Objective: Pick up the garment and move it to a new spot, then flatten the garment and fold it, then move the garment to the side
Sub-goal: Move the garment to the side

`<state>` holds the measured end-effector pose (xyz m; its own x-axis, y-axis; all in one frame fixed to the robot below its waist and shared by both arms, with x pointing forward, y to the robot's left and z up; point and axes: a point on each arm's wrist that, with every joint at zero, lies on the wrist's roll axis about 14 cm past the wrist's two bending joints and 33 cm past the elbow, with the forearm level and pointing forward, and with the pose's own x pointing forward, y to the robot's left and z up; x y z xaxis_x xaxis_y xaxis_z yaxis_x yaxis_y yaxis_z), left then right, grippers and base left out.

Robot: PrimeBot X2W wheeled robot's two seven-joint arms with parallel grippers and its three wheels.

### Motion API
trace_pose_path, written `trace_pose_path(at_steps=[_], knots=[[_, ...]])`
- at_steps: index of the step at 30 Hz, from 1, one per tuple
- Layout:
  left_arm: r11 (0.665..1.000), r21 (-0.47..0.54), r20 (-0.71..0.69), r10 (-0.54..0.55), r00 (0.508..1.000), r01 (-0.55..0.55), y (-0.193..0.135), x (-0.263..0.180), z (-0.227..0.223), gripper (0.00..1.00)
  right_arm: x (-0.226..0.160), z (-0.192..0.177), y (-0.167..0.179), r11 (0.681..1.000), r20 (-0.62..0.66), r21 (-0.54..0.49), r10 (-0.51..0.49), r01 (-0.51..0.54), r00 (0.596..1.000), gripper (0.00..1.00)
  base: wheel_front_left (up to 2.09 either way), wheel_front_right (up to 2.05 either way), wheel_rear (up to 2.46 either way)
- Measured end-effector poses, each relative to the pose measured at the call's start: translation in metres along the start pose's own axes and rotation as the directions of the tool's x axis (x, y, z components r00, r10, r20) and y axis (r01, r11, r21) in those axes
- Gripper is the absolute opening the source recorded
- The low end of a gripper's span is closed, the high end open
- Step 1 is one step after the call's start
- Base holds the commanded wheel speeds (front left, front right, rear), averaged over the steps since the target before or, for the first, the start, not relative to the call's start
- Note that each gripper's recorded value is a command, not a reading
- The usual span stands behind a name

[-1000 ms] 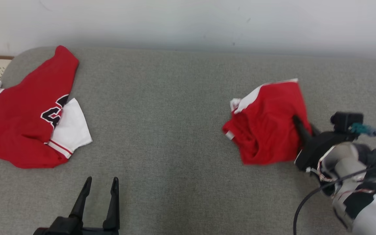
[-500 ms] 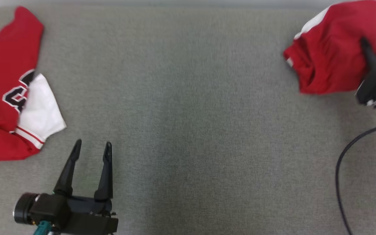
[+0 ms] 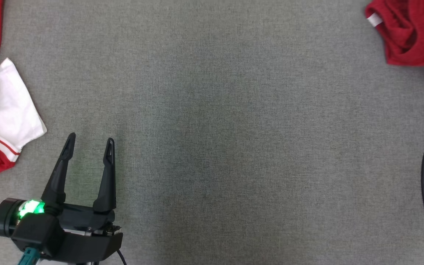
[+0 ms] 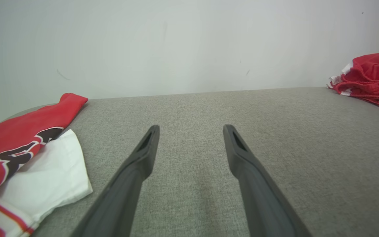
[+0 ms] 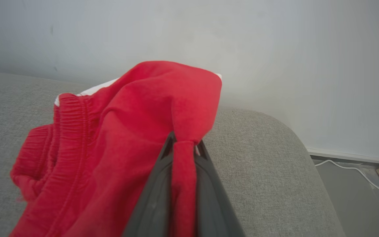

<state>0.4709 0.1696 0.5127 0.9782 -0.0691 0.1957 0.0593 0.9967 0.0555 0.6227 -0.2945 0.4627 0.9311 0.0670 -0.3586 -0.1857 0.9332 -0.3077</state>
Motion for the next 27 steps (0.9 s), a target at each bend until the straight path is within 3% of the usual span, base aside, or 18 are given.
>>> trace_pose_path(at_steps=[12,27], knots=[[1.0,0.025,0.022,0.004,1.0,-0.004,0.005,0.004,0.003,1.0,0.001,0.003,-0.04,0.994,-0.037,-0.087,-0.076,0.073,0.996,0.0,0.0,0.0,0.0],[1.0,0.027,0.013,-0.005,1.0,0.005,0.002,0.005,-0.003,1.0,0.005,-0.005,-0.055,0.986,-0.073,-0.129,-0.115,0.105,0.991,0.0,0.0,0.0,0.0]])
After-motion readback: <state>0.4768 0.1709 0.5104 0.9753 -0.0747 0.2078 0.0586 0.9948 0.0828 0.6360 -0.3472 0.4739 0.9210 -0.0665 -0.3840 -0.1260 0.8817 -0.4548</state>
